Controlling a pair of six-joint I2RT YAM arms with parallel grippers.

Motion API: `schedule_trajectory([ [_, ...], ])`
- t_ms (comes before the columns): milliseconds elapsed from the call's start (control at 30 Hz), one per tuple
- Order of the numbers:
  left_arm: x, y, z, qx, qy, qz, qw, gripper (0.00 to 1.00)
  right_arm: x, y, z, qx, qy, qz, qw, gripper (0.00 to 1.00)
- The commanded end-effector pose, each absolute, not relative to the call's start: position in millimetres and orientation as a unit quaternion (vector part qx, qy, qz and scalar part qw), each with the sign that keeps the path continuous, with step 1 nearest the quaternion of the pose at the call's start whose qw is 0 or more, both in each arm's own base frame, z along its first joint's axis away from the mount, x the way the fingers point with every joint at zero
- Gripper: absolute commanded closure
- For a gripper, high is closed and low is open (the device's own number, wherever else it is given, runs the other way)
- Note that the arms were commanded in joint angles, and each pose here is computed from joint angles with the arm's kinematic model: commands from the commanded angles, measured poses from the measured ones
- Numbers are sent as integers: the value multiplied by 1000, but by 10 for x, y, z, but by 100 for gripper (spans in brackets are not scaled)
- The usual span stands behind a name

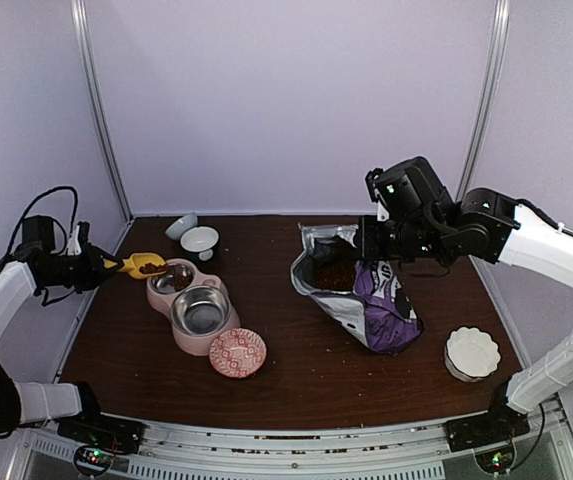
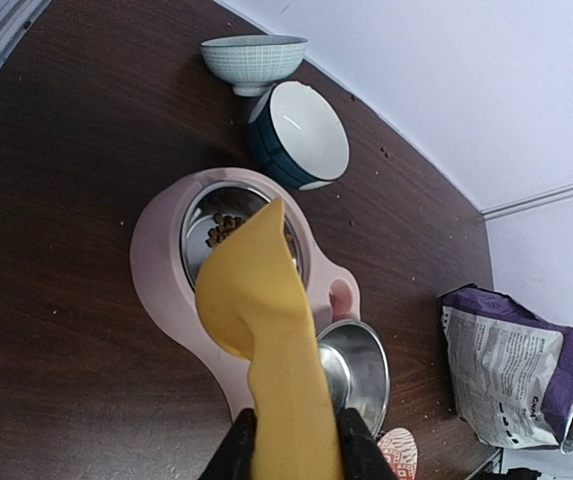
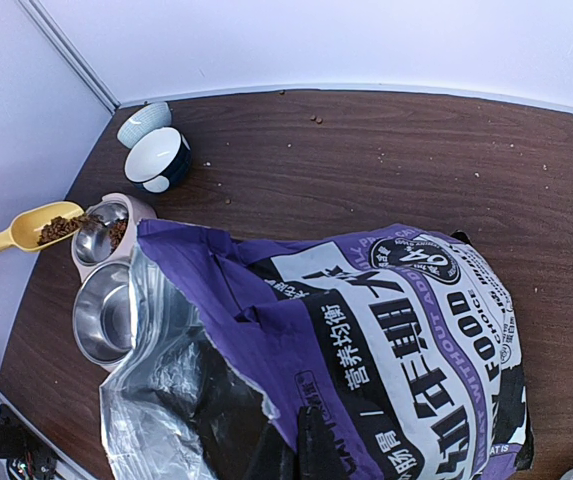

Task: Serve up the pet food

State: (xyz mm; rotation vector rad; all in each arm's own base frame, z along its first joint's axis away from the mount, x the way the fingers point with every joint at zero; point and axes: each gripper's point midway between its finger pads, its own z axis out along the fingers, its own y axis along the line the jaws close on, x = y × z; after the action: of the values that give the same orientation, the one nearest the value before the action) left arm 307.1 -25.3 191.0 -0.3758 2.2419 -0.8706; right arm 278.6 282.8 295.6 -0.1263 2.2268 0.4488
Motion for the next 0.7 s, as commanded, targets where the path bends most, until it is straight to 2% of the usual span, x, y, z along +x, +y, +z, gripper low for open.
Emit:
schedule_trajectory([
  [0, 3143, -257, 2065, -106, 876, -297, 364, 100, 2858, 2774, 3148, -31, 873, 189, 448, 100],
  [333, 3129, -189, 2170, -76, 898, -220, 372, 100, 2860, 2774, 3140, -31, 874, 189, 447, 100],
  [667, 3054, -357, 2218, 12, 923, -131, 361, 100, 2856, 2810, 3140, -39, 874, 192, 445, 100],
])
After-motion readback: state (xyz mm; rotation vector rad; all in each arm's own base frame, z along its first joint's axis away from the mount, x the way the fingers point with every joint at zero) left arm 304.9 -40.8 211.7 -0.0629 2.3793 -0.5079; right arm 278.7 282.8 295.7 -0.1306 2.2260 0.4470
